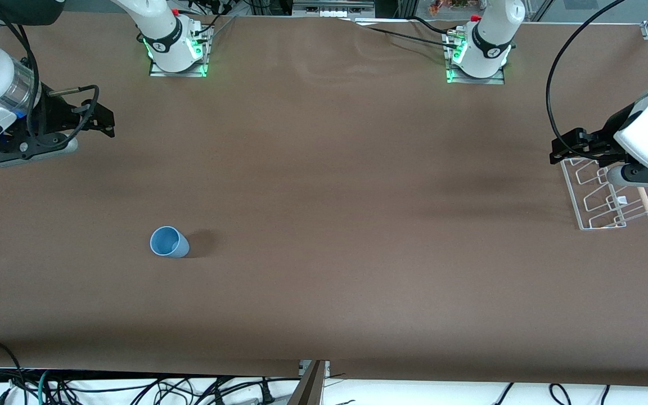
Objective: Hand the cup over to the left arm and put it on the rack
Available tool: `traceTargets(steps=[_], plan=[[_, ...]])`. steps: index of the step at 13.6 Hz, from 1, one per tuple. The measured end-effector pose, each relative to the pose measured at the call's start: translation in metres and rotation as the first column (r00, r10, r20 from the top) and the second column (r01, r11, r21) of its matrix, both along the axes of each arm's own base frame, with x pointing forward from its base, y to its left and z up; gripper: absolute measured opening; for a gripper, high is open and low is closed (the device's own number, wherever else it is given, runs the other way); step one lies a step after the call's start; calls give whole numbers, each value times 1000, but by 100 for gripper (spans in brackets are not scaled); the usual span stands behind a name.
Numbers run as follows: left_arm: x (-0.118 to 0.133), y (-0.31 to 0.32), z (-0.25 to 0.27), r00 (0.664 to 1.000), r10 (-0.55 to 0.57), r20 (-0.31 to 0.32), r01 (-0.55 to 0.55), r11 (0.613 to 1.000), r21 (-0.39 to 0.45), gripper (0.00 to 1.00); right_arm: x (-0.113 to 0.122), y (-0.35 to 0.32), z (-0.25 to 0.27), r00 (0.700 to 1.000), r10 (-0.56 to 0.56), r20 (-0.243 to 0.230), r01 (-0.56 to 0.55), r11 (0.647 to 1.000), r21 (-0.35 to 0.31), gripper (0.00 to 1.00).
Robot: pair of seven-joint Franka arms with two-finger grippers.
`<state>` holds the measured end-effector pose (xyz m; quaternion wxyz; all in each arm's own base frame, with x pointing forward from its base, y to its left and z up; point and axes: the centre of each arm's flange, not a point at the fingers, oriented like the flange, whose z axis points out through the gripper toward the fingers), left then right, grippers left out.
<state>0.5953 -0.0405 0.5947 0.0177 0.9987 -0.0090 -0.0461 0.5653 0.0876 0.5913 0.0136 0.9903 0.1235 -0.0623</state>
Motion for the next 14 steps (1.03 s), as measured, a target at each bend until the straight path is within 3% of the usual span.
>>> traceTargets(steps=[14], plan=[[0,1,0,1000,2,0,-2,1000,0,100,-2,0,3,1000,-18,1,18,1000,-2,100]])
